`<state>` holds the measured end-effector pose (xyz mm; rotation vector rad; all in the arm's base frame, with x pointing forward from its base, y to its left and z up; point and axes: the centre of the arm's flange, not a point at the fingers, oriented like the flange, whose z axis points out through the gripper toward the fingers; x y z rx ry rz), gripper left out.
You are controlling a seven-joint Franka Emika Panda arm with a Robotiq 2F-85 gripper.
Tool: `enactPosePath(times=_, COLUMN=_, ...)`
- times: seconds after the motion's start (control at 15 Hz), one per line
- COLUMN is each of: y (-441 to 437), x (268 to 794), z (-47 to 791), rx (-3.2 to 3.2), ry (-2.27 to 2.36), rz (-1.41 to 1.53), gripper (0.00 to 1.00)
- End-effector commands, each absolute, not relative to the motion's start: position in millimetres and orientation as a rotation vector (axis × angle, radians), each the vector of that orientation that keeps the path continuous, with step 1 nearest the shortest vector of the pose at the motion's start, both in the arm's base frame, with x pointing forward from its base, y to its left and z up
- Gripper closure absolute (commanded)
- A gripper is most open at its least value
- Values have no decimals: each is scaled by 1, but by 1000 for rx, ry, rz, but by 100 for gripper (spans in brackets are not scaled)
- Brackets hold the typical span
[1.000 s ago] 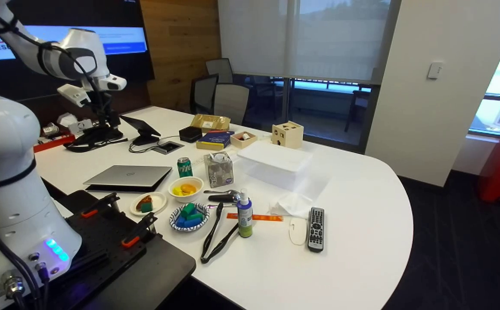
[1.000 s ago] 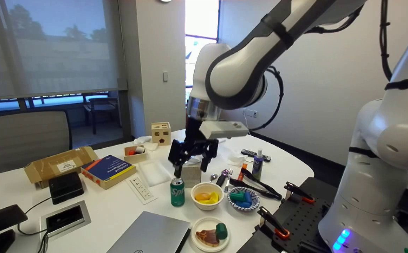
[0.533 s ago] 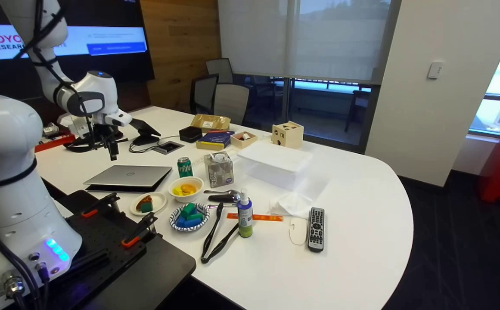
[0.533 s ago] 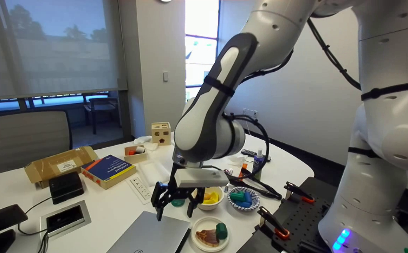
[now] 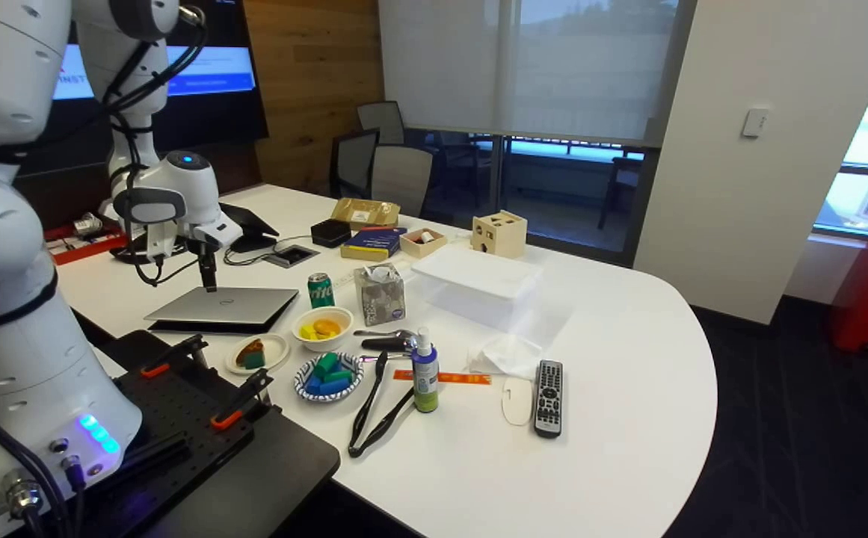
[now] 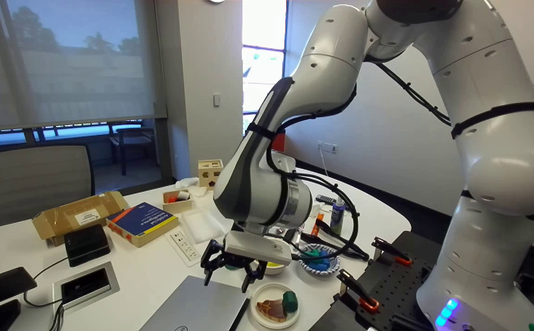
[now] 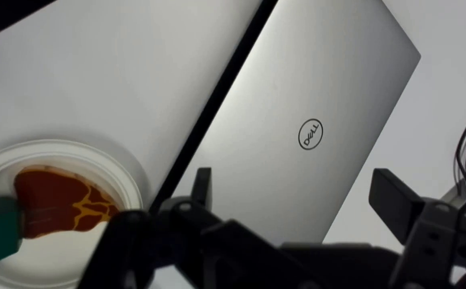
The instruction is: Open the laptop
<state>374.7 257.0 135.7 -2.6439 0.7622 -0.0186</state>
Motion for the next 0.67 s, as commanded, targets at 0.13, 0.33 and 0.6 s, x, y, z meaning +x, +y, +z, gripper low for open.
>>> enactPosePath(times=0.13, y=216, x=351, z=105, rx=-2545, ry=910, rz=-69, gripper=0)
enactPosePath(times=0.33, y=198, x=349, z=92, rx=-2522, ry=945, rz=-33, gripper=0)
enactPosePath(times=0.6, y=183, x=356, z=75, rx=-2525, ry=962, rz=1, gripper=0)
